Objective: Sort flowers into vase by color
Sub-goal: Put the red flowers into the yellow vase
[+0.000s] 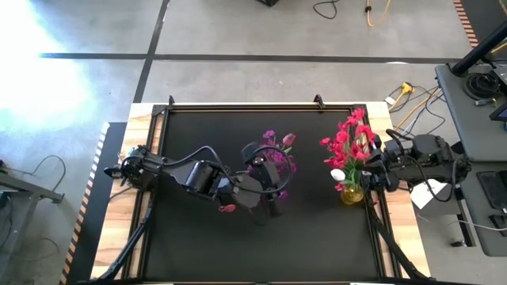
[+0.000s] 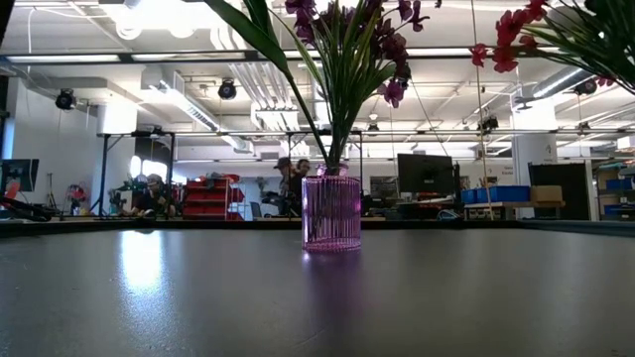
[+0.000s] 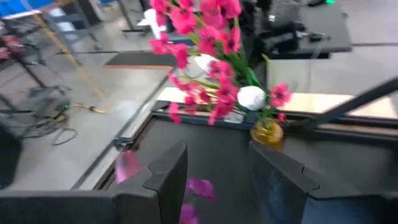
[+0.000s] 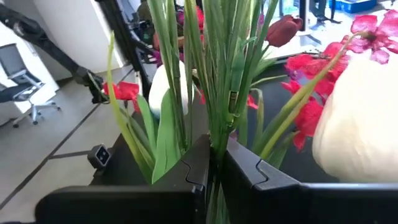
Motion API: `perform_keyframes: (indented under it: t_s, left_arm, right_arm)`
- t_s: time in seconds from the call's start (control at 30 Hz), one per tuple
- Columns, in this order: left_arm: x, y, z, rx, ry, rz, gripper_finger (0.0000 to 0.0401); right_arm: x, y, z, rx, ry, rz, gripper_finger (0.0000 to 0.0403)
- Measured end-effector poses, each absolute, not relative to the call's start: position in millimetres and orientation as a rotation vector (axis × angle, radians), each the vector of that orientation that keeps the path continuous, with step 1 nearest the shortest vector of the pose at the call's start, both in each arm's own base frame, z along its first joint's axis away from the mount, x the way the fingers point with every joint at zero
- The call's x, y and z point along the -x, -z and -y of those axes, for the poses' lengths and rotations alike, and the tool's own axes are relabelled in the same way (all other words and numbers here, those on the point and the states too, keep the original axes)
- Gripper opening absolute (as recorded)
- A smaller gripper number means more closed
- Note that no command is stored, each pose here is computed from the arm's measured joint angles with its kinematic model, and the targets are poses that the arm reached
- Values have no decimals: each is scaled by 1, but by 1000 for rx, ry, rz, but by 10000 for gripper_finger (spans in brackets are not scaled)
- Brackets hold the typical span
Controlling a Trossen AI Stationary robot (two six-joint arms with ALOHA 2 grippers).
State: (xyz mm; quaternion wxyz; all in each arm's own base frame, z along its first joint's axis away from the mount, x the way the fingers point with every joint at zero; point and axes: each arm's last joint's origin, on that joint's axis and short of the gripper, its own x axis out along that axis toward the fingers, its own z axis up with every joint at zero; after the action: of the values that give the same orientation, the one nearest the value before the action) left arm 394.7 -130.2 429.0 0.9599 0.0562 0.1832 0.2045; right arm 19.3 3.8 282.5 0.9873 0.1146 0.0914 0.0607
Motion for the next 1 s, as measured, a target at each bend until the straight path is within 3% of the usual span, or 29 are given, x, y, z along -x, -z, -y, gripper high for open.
perform_keyframes:
  t_s: [0.33,0.67,1.0]
  left_arm:
    - [-393,-428,140,-115,-272,-397,157]
    - [-404,-409,156,-124,-249,-426,157]
    - [-416,-388,168,-140,-239,-462,157]
  right_arm:
    - [-19,-283,-5,-217,-171,-183,24]
    - [-17,-281,-5,-298,-168,-196,13]
    - [-16,-290,-10,-249,-349,-98,10]
